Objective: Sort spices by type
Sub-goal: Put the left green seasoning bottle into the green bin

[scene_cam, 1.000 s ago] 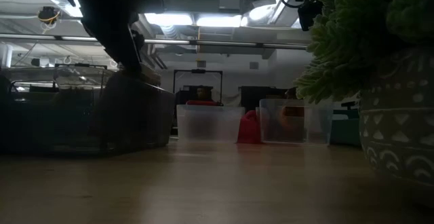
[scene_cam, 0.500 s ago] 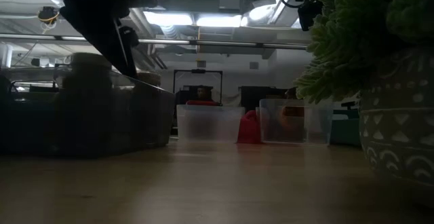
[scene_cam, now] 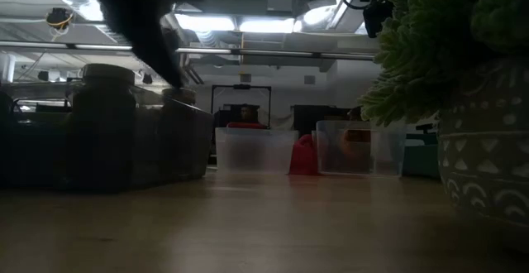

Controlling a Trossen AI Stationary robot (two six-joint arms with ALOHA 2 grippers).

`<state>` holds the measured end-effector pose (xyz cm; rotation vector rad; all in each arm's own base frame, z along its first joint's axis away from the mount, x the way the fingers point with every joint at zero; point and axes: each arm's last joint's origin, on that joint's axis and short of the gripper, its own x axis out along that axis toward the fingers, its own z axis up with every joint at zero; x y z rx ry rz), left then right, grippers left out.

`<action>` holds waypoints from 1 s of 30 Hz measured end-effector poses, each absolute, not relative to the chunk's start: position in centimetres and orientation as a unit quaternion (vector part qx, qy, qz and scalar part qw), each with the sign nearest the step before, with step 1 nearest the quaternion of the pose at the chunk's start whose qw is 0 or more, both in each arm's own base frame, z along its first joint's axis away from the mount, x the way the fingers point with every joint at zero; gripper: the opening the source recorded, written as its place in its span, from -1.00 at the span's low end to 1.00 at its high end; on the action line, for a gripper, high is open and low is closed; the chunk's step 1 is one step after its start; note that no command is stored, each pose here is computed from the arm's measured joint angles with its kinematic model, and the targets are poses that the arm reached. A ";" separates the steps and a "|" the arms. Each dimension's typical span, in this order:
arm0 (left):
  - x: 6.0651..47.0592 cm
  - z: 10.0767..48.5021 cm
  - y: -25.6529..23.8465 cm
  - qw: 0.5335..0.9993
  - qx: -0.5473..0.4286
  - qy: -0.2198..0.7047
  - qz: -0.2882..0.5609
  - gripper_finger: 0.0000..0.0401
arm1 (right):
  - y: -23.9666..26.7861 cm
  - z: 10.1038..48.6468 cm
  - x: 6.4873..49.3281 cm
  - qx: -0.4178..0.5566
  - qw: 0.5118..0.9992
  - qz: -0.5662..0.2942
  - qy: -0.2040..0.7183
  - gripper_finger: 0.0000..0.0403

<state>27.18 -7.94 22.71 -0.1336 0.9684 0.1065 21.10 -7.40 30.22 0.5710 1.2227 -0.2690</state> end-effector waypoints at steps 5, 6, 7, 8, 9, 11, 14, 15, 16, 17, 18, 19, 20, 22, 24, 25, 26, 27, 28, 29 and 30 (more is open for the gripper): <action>27.4 25.2 -7.3 0.902 -0.035 0.430 0.032 -0.09 | -7.3 30.2 20.9 0.281 0.763 -0.121 0.570 -0.20; 27.2 25.8 -7.1 0.905 -0.028 0.423 0.028 -0.09 | -7.2 30.2 20.9 0.290 0.759 -0.121 0.571 -0.20; 27.0 26.3 -6.9 0.909 -0.019 0.416 0.023 -0.09 | -7.2 30.2 20.8 0.300 0.754 -0.122 0.572 -0.20; 26.6 26.9 -6.7 0.914 -0.010 0.405 0.018 -0.09 | -7.1 30.2 20.8 0.307 0.750 -0.120 0.574 -0.20; 26.3 27.4 -6.5 0.917 0.001 0.398 0.016 -0.09 | -7.1 30.2 20.7 0.314 0.746 -0.120 0.575 -0.20; 25.2 28.6 -5.9 0.923 0.025 0.383 0.024 -0.09 | -6.9 30.1 20.7 0.332 0.736 -0.121 0.577 -0.20; 23.4 30.3 -4.8 0.928 0.059 0.363 0.060 -0.09 | -6.3 30.1 20.7 0.345 0.724 -0.123 0.584 -0.20; 22.7 30.8 -4.5 0.930 0.066 0.353 0.074 -0.09 | -6.0 30.1 20.8 0.347 0.721 -0.121 0.587 -0.20; 22.1 31.3 -4.1 0.934 0.070 0.341 0.086 -0.09 | -5.5 30.1 20.8 0.349 0.716 -0.121 0.592 -0.20; 21.5 31.6 -3.7 0.936 0.074 0.332 0.094 -0.09 | -5.1 30.1 20.9 0.352 0.711 -0.121 0.596 -0.20; 20.9 31.8 -3.4 0.939 0.074 0.322 0.100 -0.09 | -4.5 30.1 21.0 0.354 0.708 -0.120 0.599 -0.20; 20.3 31.9 -3.1 0.940 0.076 0.316 0.102 -0.09 | -4.0 30.1 21.1 0.355 0.706 -0.121 0.601 -0.20; 19.8 31.8 -2.8 0.941 0.078 0.312 0.105 -0.09 | -3.4 30.1 21.2 0.356 0.702 -0.127 0.604 -0.20; 18.8 31.3 -2.2 0.940 0.081 0.311 0.111 -0.09 | -2.1 30.1 21.4 0.360 0.693 -0.143 0.608 -0.20; 18.1 30.6 -1.8 0.942 0.078 0.304 0.120 -0.09 | -0.6 30.1 21.5 0.367 0.683 -0.165 0.610 -0.20; 17.8 30.1 -1.5 0.942 0.077 0.302 0.125 -0.09 | 0.1 30.0 21.5 0.370 0.678 -0.177 0.610 -0.20; 17.6 29.6 -1.3 0.942 0.078 0.302 0.129 -0.09 | 0.8 30.0 21.5 0.373 0.674 -0.190 0.608 -0.20; 17.5 29.2 -1.1 0.941 0.081 0.301 0.131 -0.09 | 1.6 30.0 21.5 0.374 0.672 -0.201 0.607 -0.20; 17.4 28.7 -1.0 0.942 0.087 0.297 0.133 -0.09 | 2.2 30.0 21.4 0.374 0.670 -0.211 0.605 -0.20; 17.3 28.3 -0.8 0.941 0.096 0.296 0.133 -0.09 | 2.8 30.0 21.4 0.375 0.670 -0.219 0.602 -0.20; 17.3 27.9 -0.7 0.940 0.103 0.295 0.134 -0.09 | 3.4 30.0 21.3 0.378 0.667 -0.227 0.600 -0.20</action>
